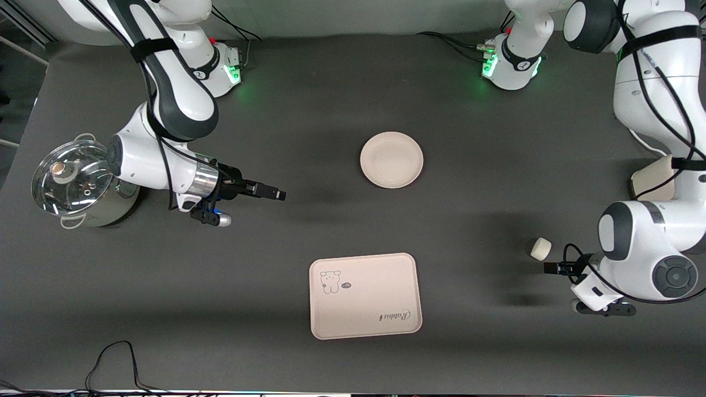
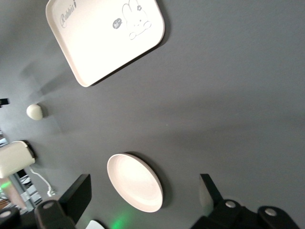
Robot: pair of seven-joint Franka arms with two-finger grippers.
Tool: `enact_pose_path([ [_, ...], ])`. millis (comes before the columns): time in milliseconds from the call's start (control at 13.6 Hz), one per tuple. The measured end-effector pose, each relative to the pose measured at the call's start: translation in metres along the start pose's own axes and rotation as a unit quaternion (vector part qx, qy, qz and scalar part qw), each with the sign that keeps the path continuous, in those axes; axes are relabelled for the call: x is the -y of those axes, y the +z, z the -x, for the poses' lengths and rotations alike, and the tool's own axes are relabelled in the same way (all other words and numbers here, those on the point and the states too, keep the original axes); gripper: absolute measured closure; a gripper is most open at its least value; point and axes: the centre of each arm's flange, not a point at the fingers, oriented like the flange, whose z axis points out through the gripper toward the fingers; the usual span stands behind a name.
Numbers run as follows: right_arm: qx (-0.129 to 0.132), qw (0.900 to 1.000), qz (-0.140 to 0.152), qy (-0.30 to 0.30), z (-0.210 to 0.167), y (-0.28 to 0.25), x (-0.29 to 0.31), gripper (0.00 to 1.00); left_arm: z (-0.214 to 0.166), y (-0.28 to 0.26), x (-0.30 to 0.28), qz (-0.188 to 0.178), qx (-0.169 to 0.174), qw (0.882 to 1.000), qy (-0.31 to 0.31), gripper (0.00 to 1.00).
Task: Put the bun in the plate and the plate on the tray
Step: 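Grasp the white bun with the left gripper while the right gripper approaches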
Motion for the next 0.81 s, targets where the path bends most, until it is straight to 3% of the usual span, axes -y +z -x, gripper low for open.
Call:
enact_pose_path([
  [442,0.004,0.997,-0.066,-0.029,0.002,0.022,-0.011,0.0,-0.014,0.044,-0.014,0.002,-0.026,1.0,0.01,0.0],
  [663,-0.013,0.997,-0.077,-0.029,0.012,0.056,-0.014,0.0,-0.01,0.072,-0.013,0.003,-0.002,1.0,0.009,0.0],
  [811,-0.009,0.996,-0.087,-0.032,0.019,0.072,-0.015,0.0,-0.004,0.08,-0.012,0.003,0.012,1.0,0.009,0.0],
])
